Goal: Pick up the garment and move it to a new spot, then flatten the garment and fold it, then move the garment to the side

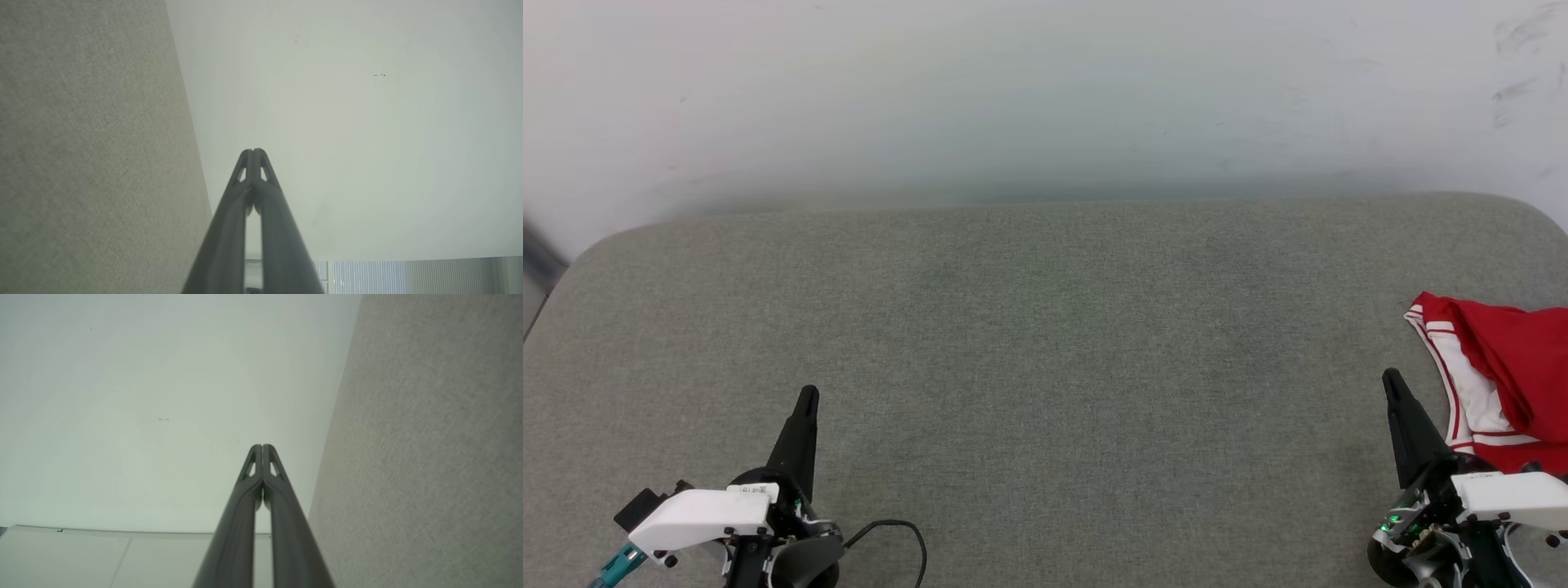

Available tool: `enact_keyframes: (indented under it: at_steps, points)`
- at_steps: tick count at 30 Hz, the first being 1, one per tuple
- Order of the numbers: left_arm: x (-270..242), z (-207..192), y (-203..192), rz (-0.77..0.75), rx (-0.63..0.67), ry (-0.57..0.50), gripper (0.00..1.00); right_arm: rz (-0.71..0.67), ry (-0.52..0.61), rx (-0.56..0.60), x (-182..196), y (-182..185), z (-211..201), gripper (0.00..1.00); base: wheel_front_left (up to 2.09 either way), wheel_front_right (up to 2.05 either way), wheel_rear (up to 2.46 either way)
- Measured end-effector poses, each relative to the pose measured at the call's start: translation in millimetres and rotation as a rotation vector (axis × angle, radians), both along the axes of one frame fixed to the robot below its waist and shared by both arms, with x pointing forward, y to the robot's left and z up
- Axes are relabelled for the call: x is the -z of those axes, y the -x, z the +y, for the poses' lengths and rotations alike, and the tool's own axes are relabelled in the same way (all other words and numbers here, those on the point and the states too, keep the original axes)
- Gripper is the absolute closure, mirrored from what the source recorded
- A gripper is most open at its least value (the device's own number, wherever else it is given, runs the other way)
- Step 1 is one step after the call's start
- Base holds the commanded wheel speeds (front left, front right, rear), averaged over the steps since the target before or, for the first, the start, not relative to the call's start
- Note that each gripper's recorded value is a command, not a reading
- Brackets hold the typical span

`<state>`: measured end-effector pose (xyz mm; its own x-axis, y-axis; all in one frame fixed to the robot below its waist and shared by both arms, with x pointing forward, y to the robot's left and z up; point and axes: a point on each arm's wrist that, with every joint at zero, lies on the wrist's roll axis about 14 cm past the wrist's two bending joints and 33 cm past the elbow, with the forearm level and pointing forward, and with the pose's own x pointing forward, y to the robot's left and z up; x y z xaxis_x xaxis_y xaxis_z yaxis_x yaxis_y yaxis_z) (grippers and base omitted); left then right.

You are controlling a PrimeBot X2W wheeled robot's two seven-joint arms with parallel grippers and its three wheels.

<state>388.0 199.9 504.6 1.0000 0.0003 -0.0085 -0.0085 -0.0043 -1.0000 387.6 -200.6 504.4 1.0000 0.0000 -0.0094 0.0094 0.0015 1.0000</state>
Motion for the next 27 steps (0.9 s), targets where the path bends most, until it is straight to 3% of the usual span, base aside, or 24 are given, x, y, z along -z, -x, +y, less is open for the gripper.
enact_keyframes:
  at_steps: [27]
  points:
    - [-0.3, 0.0, -0.2, -0.001, 0.000, 0.000, 1.00, 0.000, 0.000, -0.001, 0.0, 0.0, -0.1, 1.00, 0.00, 0.00, 0.00]
